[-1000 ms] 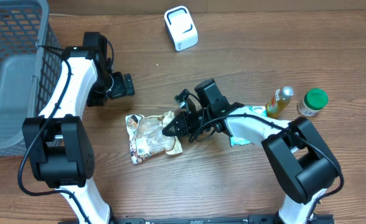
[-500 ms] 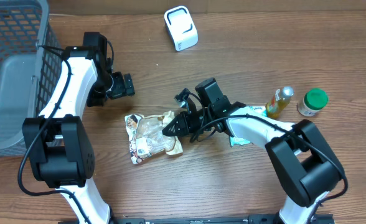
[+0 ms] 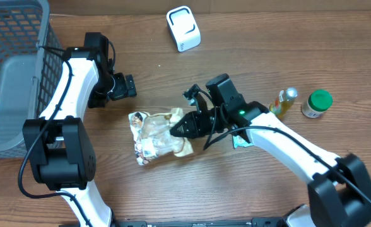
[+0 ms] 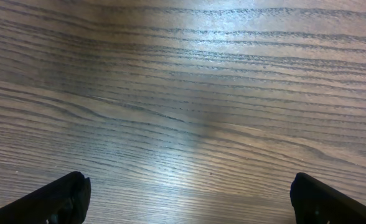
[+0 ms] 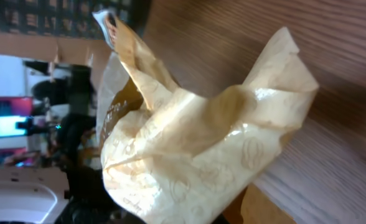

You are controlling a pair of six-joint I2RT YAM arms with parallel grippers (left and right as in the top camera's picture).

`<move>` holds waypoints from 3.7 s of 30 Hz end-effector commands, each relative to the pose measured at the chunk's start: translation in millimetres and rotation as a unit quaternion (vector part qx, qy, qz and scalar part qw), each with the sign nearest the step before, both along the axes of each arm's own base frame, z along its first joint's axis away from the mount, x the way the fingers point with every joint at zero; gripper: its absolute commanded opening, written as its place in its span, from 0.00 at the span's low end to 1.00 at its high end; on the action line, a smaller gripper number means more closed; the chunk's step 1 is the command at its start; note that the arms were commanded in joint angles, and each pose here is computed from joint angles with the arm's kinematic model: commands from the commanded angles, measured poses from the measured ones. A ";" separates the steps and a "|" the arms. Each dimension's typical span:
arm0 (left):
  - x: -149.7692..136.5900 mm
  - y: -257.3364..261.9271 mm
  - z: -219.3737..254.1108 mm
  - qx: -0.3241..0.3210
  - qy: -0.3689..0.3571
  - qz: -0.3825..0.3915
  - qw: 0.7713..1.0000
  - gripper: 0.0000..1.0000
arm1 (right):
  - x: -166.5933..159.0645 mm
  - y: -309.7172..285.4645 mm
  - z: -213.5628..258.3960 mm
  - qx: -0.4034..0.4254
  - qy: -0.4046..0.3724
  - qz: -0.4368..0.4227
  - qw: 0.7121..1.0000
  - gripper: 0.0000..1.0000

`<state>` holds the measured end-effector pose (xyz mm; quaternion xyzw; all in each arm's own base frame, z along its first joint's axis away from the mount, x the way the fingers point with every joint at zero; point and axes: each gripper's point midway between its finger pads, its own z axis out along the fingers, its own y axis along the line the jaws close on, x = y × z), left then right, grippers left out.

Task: Scan the item barcode
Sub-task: 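Lift the PanTree bag off the table with the right gripper, then raise the held PanTree bag up to the white scanner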

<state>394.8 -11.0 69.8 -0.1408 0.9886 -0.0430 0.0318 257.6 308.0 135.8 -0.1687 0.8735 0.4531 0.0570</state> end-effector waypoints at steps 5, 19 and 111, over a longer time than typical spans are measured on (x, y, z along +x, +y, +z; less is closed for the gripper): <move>3.5 -0.7 10.7 0.005 -0.017 -0.012 1.000 1.00 | 14.3 -11.6 52.4 -0.042 -0.103 0.009 0.994 0.04; 3.5 -0.7 10.7 0.005 -0.017 -0.012 1.000 0.99 | 25.5 -16.5 77.8 -0.066 -0.127 -0.007 0.990 0.04; 3.5 -0.7 10.7 0.005 -0.017 -0.012 1.000 0.99 | 173.9 -0.8 149.6 -0.447 -0.582 -0.007 0.679 0.04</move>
